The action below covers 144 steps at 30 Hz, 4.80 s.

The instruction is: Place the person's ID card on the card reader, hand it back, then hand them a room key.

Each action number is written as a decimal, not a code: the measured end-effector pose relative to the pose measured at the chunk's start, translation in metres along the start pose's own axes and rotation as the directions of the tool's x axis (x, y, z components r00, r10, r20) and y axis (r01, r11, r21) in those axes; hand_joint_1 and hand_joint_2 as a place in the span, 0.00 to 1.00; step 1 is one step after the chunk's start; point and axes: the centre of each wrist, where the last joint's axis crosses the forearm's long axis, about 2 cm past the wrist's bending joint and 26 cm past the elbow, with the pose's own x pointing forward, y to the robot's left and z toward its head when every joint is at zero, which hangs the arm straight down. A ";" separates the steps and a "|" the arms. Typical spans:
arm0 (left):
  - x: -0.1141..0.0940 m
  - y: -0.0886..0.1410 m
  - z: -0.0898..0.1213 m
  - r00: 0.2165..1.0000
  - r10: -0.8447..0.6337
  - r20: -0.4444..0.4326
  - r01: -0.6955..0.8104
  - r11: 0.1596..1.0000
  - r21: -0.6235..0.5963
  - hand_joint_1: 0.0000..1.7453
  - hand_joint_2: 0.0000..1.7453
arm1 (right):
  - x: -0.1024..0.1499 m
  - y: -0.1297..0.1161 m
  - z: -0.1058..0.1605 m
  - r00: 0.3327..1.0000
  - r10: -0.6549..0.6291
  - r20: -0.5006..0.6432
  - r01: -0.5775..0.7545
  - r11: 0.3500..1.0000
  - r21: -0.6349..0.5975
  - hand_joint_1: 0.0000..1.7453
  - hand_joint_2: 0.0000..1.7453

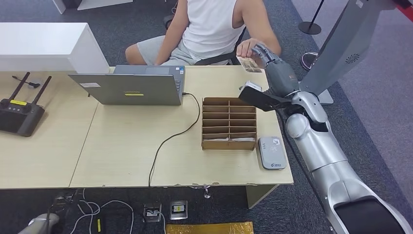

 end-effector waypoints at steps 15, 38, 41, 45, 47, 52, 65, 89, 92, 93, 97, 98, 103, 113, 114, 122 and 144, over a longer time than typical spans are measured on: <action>0.000 0.001 0.000 1.000 -0.003 -0.002 0.003 1.000 0.005 0.00 0.00 | -0.014 -0.002 0.016 0.977 0.205 -0.051 -0.211 0.967 -0.142 0.00 1.00; -0.001 0.001 0.000 1.000 0.014 -0.007 -0.014 1.000 0.018 0.00 0.00 | -0.032 0.000 0.024 0.950 0.300 -0.088 -0.312 0.932 -0.184 1.00 1.00; -0.001 0.000 0.000 1.000 0.015 -0.006 -0.015 1.000 0.017 0.00 0.00 | -0.033 0.001 0.024 0.954 0.285 -0.092 -0.296 0.943 -0.152 1.00 1.00; 0.001 -0.003 0.000 1.000 0.013 -0.004 -0.013 1.000 0.010 0.00 0.00 | -0.034 0.002 0.024 0.960 0.260 -0.100 -0.271 0.955 -0.116 1.00 1.00; 0.001 -0.004 0.000 1.000 0.013 -0.003 -0.013 1.000 0.007 0.00 0.00 | -0.035 0.002 0.025 0.961 0.255 -0.103 -0.266 0.958 -0.110 1.00 1.00; 0.002 -0.005 0.000 1.000 0.013 -0.002 -0.013 1.000 0.001 0.00 0.00 | -0.035 0.003 0.025 0.964 0.244 -0.104 -0.254 0.963 -0.095 1.00 1.00; 0.002 -0.006 0.000 1.000 0.005 -0.002 -0.005 1.000 -0.010 0.00 0.00 | -0.036 0.005 0.025 0.970 0.229 -0.078 -0.236 0.968 -0.087 1.00 1.00; -0.027 0.008 -0.002 0.997 0.078 -0.011 -0.077 0.995 0.060 0.00 0.00 | -0.125 -0.060 0.074 0.936 0.238 -0.258 -0.134 0.921 0.365 1.00 1.00; -0.030 0.008 -0.003 0.995 0.101 -0.015 -0.099 0.992 0.082 0.00 0.00 | -0.128 -0.063 0.086 0.925 0.264 -0.275 -0.137 0.903 0.406 1.00 1.00; -0.031 0.008 -0.003 0.994 0.111 -0.016 -0.109 0.990 0.090 0.00 0.00 | -0.129 -0.064 0.089 0.921 0.271 -0.279 -0.137 0.897 0.420 1.00 1.00; -0.032 0.005 -0.003 0.989 0.144 -0.015 -0.141 0.984 0.107 0.00 0.00 | -0.130 -0.064 0.103 0.914 0.288 -0.285 -0.132 0.877 0.462 1.00 1.00; -0.032 0.004 -0.003 0.989 0.150 -0.015 -0.148 0.983 0.107 0.00 0.00 | -0.129 -0.063 0.106 0.914 0.290 -0.284 -0.132 0.874 0.467 1.00 1.00; -0.032 0.001 -0.004 0.983 0.181 -0.013 -0.179 0.978 0.108 0.00 0.00 | -0.126 -0.063 0.115 0.910 0.299 -0.289 -0.129 0.863 0.489 1.00 1.00; -0.131 -0.049 -0.006 0.985 0.172 0.026 -0.173 0.980 0.093 0.00 0.00 | -0.111 -0.015 0.201 0.878 0.281 -0.389 -0.012 0.823 0.568 1.00 1.00; -0.138 -0.053 -0.006 0.984 0.177 0.015 -0.177 0.980 0.088 0.00 0.00 | -0.108 -0.012 0.204 0.880 0.278 -0.386 -0.012 0.824 0.566 1.00 1.00; -0.146 -0.073 -0.005 0.988 0.153 -0.004 -0.153 0.988 0.032 0.00 0.00 | -0.089 0.014 0.215 0.895 0.251 -0.370 -0.011 0.840 0.543 1.00 1.00; -0.146 -0.090 -0.004 0.994 0.110 -0.005 -0.111 0.994 -0.020 0.00 0.00 | -0.070 0.031 0.207 0.911 0.231 -0.342 -0.040 0.874 0.485 1.00 1.00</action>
